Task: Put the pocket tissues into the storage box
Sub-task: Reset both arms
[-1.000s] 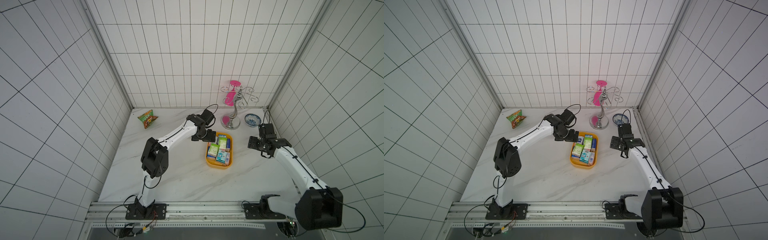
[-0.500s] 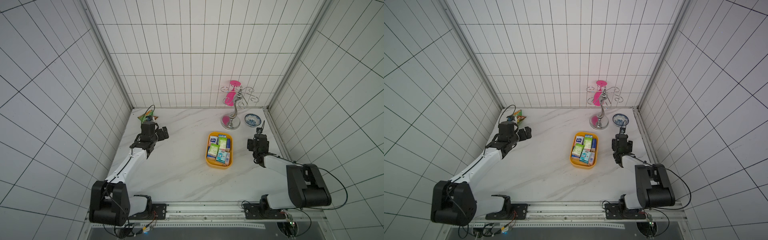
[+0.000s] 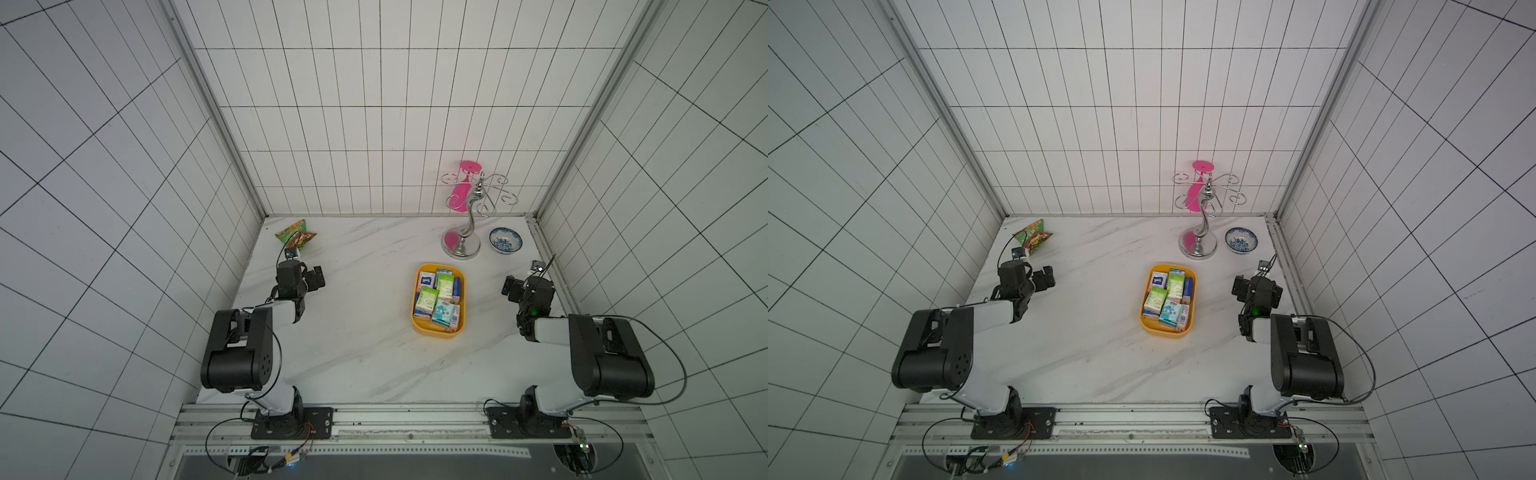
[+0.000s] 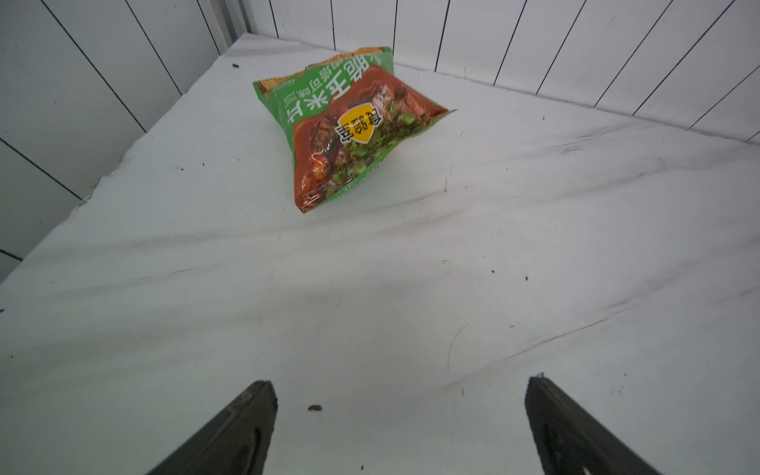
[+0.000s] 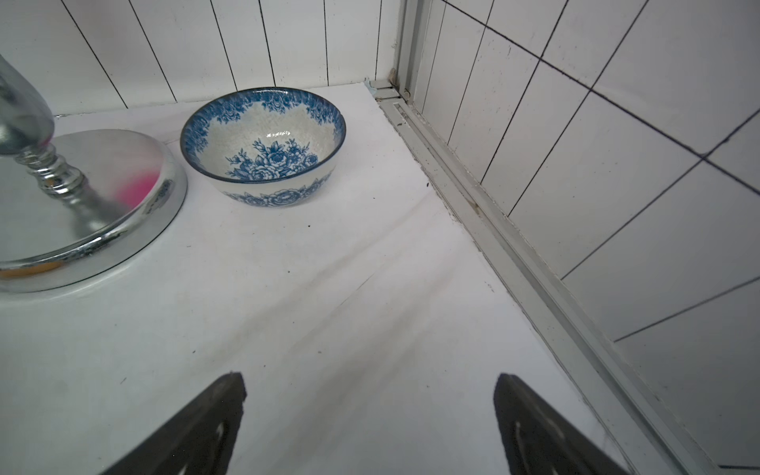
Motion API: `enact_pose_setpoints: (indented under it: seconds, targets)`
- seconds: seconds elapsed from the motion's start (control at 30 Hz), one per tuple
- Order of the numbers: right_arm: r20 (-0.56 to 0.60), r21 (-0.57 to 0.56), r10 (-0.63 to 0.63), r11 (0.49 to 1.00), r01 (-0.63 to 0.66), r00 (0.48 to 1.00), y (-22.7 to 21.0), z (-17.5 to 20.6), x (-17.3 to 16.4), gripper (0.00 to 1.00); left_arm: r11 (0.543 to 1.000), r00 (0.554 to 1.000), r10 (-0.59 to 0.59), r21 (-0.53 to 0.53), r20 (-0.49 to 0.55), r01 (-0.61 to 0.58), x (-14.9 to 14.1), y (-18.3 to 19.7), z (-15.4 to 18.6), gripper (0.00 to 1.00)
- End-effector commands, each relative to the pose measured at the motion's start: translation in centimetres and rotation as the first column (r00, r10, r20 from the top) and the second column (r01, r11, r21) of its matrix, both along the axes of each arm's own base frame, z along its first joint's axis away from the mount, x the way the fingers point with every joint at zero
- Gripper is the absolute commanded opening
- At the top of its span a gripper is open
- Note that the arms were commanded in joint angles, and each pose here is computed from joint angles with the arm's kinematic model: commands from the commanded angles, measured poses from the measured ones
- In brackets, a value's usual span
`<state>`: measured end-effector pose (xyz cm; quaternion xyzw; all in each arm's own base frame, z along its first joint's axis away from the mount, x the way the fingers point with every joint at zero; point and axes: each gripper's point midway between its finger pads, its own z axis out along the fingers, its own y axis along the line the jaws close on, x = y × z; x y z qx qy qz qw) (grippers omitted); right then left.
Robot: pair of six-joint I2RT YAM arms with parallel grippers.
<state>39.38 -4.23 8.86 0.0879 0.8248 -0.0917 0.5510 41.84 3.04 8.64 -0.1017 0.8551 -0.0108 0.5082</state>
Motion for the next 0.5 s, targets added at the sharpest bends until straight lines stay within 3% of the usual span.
enact_pose_setpoints:
  seconds: [0.0, 0.03, 0.07, 0.13, 0.27, 0.4, 0.47]
  targets:
    - [0.015, 0.025, 0.016, 1.0, -0.017, 1.0, 0.45, 0.48, 0.1, 0.99, 0.999, 0.975, -0.001, 0.043, 0.222, -0.008, -0.8, -0.11, 2.62, 0.97]
    - [0.025, 0.026, 0.016, 1.0, -0.017, 1.0, 0.43, 0.69, 0.2, 0.99, 0.999, 0.954, -0.005, 0.051, 0.3, -0.011, -0.88, -0.12, 3.34, 0.98]
    - [0.058, 0.018, 0.019, 1.0, -0.02, 0.998, 0.45, 0.93, 0.38, 0.99, 0.999, 0.956, 0.001, 0.048, 0.293, -0.016, -0.91, -0.04, 3.16, 0.97]
    - [0.023, 0.023, 0.02, 1.0, -0.021, 1.0, 0.51, 0.58, 0.18, 0.99, 0.999, 0.982, 0.029, 0.036, 0.184, -0.036, -0.52, 0.3, 2.68, 0.98]
    - [0.025, 0.02, 0.026, 0.999, -0.027, 0.999, 0.61, 0.61, 0.32, 0.99, 0.997, 0.968, 0.023, 0.07, 0.252, -0.042, -0.52, 0.01, 2.99, 0.98]
    - [0.011, 0.03, 0.064, 0.997, -0.064, 0.998, 1.16, 0.39, 0.71, 0.99, 0.997, 0.983, 0.036, 0.061, 0.183, -0.048, -0.35, 0.16, 2.51, 0.98]
    - [0.029, 0.026, 0.063, 0.998, -0.064, 0.998, 1.13, 0.64, 0.55, 0.99, 0.997, 0.978, 0.034, 0.063, 0.204, -0.048, -0.36, 0.16, 2.65, 0.98]
